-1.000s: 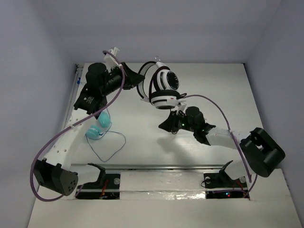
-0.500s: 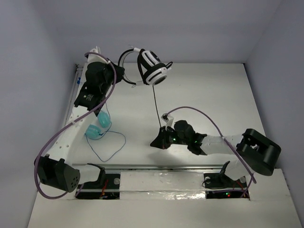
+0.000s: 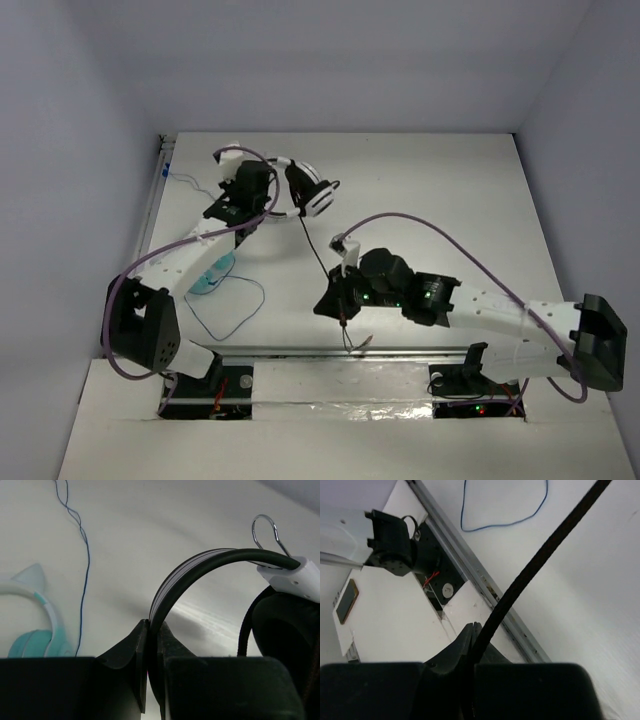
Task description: Wrap the headphones
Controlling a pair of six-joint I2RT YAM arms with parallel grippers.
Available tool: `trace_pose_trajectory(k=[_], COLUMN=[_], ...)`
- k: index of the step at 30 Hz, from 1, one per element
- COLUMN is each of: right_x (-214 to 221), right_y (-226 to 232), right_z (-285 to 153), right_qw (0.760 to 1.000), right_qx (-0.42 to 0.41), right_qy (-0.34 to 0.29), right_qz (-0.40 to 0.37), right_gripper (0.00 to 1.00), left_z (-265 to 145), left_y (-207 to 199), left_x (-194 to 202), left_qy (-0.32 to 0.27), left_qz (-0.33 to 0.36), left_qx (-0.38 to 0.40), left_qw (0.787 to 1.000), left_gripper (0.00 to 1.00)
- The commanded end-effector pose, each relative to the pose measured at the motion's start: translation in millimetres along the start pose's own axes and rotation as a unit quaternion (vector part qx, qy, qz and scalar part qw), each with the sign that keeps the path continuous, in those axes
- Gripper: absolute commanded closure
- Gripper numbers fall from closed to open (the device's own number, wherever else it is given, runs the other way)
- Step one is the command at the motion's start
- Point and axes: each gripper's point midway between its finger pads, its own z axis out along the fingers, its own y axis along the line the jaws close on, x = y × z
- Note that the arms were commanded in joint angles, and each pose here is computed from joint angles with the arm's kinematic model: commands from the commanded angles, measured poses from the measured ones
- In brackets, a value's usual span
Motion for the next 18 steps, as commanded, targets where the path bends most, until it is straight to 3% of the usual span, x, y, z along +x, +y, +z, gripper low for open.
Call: trace_pose_trajectory(k=[1, 2, 6, 9, 13, 18], right_x=[-26, -22, -65, -98, -122, -144], right_y=[-1, -8, -23, -15, -37, -59], right_z=[-27, -32, -48, -59, -72, -87], right_qw=[0.997, 0.994, 0.976, 0.966, 0.948, 0.930], right_qx=[0.063, 0.090, 0.180, 0.203, 0.264, 0.308], right_qy=[-0.006, 0.013, -0.029, -0.064, -0.083, -0.105], right_qz=[-0.053, -0.060, -0.117, -0.149, -0.160, -0.168], right_gripper=[1.00, 1.00, 1.00, 1.00, 1.00, 1.00], left_z=[-15, -18, -25, -37, -55, -82], left_y=[-14, -19, -19, -17, -9, -20], left_x=[-9, 7, 61, 97, 117, 138], left_qy=[-0.064, -0.054, -0.013, 0.021, 0.053, 0.104], left_qz=[0.001, 0.019, 0.078, 0.130, 0.153, 0.182], left_qx=[-0.019, -0.016, -0.016, 0.001, 0.021, 0.106], left_qw=[0.998, 0.998, 0.997, 0.991, 0.987, 0.972], left_gripper=[1.00, 1.00, 1.00, 1.00, 1.00, 1.00])
